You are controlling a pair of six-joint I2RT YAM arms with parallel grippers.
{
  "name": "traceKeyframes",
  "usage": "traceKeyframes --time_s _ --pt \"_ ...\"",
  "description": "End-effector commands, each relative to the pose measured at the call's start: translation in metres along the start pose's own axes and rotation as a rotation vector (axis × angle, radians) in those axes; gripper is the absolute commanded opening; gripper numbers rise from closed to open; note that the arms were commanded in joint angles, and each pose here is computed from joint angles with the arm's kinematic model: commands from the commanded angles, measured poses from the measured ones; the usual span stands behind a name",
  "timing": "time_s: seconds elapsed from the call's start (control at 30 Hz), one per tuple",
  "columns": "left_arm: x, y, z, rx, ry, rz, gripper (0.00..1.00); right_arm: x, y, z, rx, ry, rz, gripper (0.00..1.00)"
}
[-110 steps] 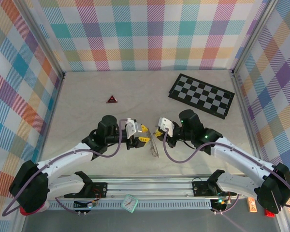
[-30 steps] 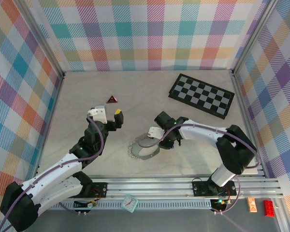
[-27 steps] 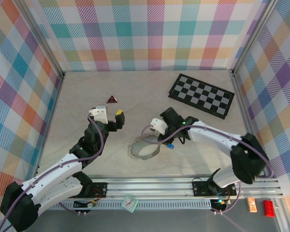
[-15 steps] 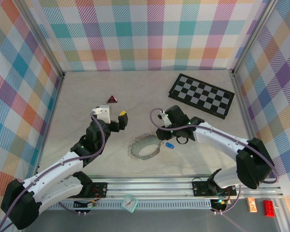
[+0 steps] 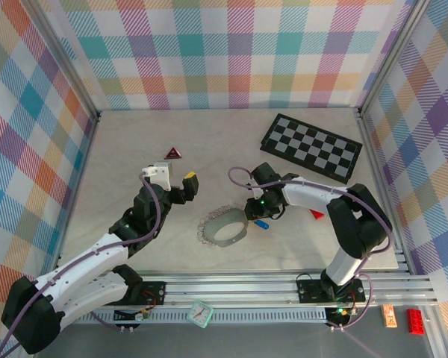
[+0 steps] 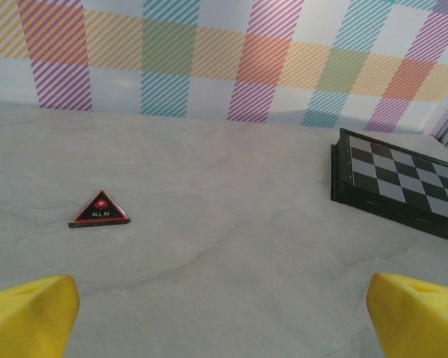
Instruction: Put the keys on the keyring
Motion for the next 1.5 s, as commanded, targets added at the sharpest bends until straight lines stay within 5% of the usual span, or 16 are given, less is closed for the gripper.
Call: traceKeyframes --time_s 0.0,0.4,0.9,1.07,1.47 --pt "-0.009 -0.001 -0.005 0.011 0.028 -0.010 0.98 -0.008 0.003 0.000 -0.005 0.019 -0.001 0.24" --pt "-0.010 -0.001 -0.005 0.014 0.031 -0.027 0.98 -0.010 -0.005 -0.005 0.003 0.019 0.007 0.12" --pt "-0.012 0.003 -0.004 0.025 0.034 -0.052 0.98 -0.015 -0.008 -0.007 0.000 0.014 0.008 0.14" --pt "-0.012 0.003 -0.004 0.022 0.029 -0.049 0.97 -0.016 -0.006 -0.006 0.002 0.019 0.006 0.05" --pt "-0.026 0.015 -0.012 0.108 -0.091 -0.097 0.90 -0.027 0.051 0.006 0.070 0.131 -0.103 0.00"
Point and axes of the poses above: each hand's point on the last joint's axis, 136 mm out from that joint toward the fingers, its own y axis back along the fingers, its own z axis along the line the jaws close on, x = y × z, the point moved 9 cm from there along y, back along the fingers, and after that the axes turned 13 degrees about y, right-handed, at the moved point
